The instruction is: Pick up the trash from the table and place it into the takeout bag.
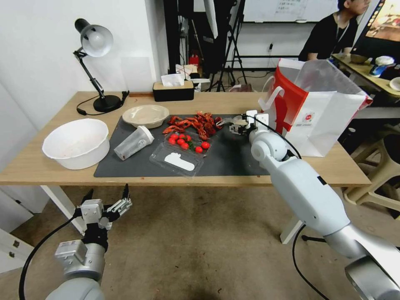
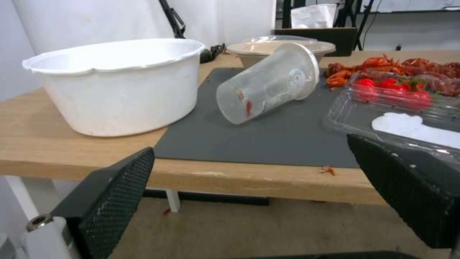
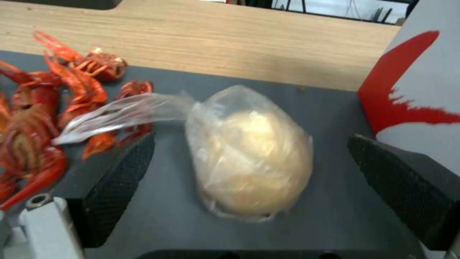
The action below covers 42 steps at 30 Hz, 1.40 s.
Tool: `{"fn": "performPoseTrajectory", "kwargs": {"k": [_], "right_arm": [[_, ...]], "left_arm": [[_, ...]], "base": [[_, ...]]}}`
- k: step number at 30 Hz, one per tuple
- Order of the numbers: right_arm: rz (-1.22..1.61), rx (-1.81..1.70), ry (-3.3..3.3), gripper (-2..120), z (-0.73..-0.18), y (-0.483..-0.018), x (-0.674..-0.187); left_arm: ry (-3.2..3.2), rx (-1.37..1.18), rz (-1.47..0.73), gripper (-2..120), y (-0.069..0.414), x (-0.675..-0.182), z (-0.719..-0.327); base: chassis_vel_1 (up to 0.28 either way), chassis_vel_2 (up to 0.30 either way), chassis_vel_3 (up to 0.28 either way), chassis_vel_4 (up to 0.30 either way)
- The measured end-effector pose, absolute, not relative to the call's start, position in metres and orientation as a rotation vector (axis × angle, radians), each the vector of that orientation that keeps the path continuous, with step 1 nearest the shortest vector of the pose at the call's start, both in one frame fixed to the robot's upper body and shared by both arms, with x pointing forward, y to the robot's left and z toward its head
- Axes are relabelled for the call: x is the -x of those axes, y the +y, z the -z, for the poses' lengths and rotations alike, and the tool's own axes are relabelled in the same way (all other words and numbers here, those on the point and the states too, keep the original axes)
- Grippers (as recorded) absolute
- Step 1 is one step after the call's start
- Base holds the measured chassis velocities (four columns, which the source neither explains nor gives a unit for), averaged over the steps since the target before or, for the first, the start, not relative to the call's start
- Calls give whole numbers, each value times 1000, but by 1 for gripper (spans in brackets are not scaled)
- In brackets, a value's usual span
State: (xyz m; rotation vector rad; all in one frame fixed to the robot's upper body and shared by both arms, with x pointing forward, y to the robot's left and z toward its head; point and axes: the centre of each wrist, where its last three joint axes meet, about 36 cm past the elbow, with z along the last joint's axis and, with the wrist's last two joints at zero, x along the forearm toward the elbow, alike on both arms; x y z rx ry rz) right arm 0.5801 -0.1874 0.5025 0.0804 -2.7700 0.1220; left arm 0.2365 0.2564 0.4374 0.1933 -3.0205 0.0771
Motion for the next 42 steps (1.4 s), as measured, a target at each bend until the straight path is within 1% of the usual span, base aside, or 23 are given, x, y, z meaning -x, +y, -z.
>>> {"fn": "performPoseTrajectory", "kwargs": {"k": [1, 4, 12, 26, 42], "right_arm": [[-122, -80, -2770, 100, -502, -187, -580], [-147, -98, -2737, 100, -504, -195, -604], [-211, -130, -2689, 100, -513, -208, -626], [-241, -243, -2627, 100, -508, -225, -641], [-249, -227, -2617, 100, -510, -235, -655]], "left_arm": [[-3020, -193, -77, 100, 256, -236, -437], [-3020, -201, -75, 100, 258, -237, -438], [-3021, -207, -73, 100, 260, -237, -438], [-3022, -209, -73, 100, 261, -238, -436], [-3025, -209, -75, 100, 261, -238, -436]], "base": [[0, 0, 0, 0], [0, 0, 0, 0], [0, 0, 0, 0], [0, 0, 0, 0], [0, 0, 0, 0]]}}
